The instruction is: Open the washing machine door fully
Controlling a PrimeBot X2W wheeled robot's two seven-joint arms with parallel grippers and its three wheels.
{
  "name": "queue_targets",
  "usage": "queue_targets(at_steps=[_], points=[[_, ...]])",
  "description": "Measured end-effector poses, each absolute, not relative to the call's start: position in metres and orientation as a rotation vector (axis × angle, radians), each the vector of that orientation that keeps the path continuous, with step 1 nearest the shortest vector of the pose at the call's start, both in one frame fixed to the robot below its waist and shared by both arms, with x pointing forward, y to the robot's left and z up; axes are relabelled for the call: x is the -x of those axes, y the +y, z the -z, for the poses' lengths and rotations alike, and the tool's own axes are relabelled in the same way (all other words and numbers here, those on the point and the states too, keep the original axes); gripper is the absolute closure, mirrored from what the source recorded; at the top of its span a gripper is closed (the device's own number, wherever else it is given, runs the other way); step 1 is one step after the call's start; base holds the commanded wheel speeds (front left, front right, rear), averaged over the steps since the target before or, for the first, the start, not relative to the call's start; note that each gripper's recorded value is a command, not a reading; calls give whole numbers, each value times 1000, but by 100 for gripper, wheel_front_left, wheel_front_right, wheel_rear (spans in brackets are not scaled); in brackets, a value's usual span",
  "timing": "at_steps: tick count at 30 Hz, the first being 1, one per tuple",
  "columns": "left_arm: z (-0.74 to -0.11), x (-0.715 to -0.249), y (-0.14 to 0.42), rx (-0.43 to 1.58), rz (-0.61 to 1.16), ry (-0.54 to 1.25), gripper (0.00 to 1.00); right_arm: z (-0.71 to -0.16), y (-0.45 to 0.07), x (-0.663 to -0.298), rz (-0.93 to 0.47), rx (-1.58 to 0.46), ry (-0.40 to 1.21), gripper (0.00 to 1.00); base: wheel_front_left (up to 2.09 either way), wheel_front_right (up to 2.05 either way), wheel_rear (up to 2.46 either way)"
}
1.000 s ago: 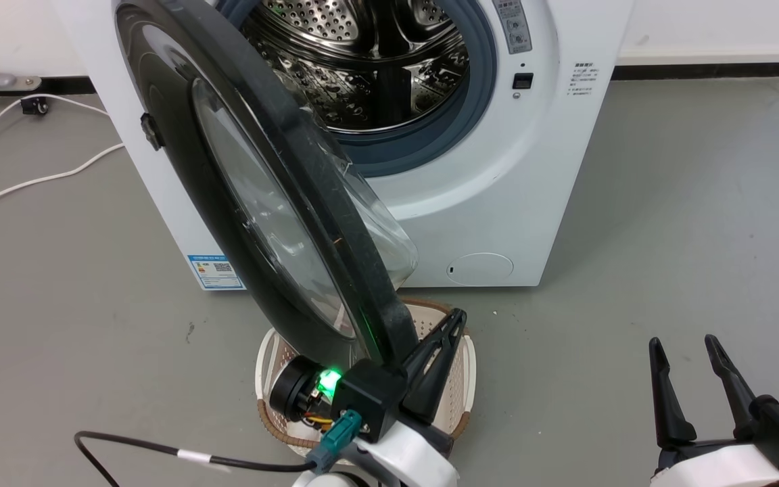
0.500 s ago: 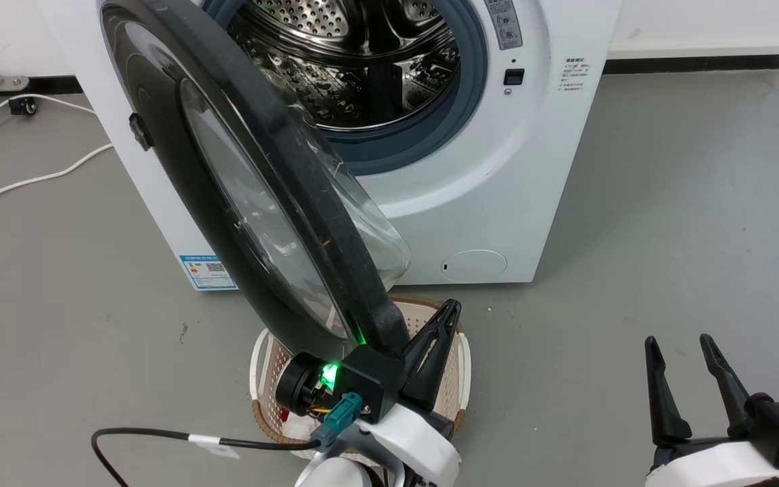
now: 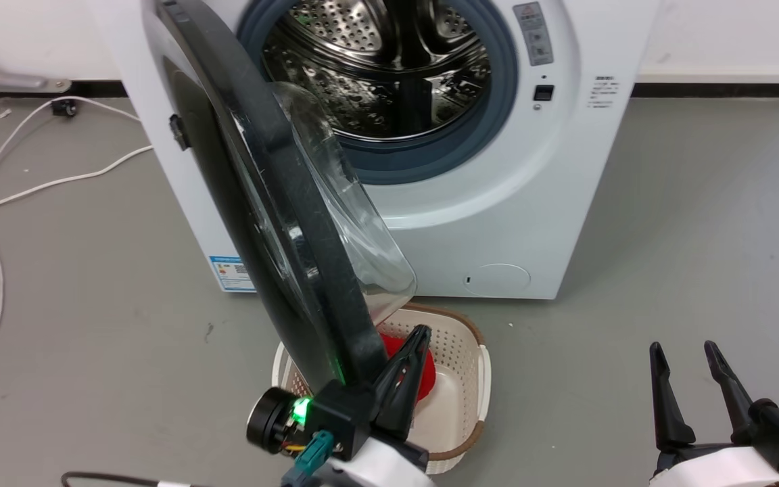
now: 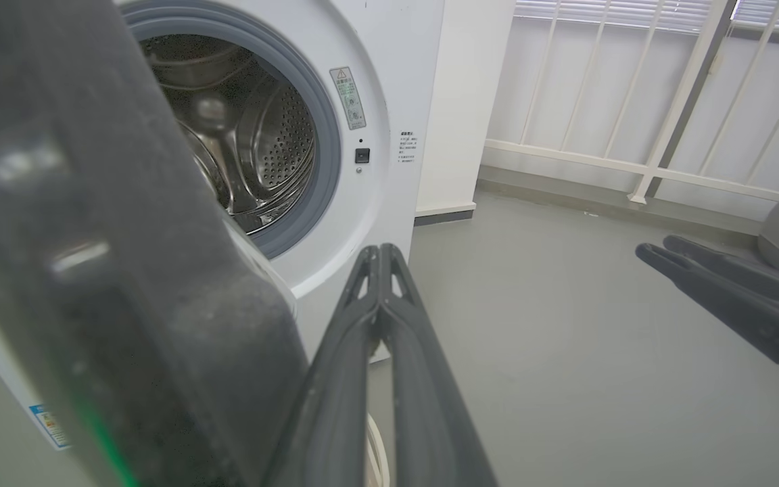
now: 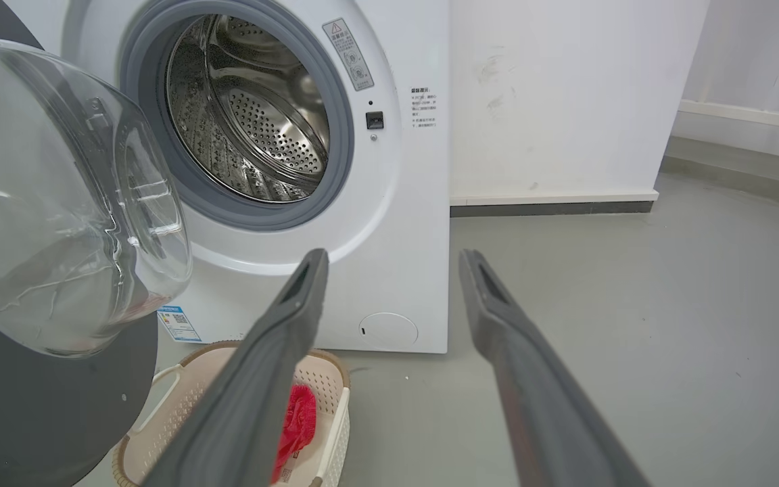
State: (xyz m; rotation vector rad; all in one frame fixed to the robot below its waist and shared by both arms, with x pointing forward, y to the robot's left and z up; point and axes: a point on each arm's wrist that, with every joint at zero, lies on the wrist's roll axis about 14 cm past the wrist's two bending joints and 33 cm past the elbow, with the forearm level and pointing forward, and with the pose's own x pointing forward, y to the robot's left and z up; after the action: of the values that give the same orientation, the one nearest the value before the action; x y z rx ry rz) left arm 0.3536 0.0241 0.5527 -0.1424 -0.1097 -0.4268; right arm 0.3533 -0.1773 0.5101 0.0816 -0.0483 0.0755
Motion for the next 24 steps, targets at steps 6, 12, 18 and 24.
queue_targets(at_steps=[6,12,18,24], points=[[-548,-341,53,138,328,-93,100,-511,-161,-359,-127,-84,-48,0,0,0,0],[-544,-326,82,129,235,-87,100,-505,-142,-366,-185,-93,-28,0,0,0,0],[-537,-311,117,127,104,-74,100,-503,-113,-380,-274,-89,-16,0,0,0,0],[-531,-296,165,111,-77,-74,100,-502,-79,-393,-369,-86,-13,0,0,0,0]])
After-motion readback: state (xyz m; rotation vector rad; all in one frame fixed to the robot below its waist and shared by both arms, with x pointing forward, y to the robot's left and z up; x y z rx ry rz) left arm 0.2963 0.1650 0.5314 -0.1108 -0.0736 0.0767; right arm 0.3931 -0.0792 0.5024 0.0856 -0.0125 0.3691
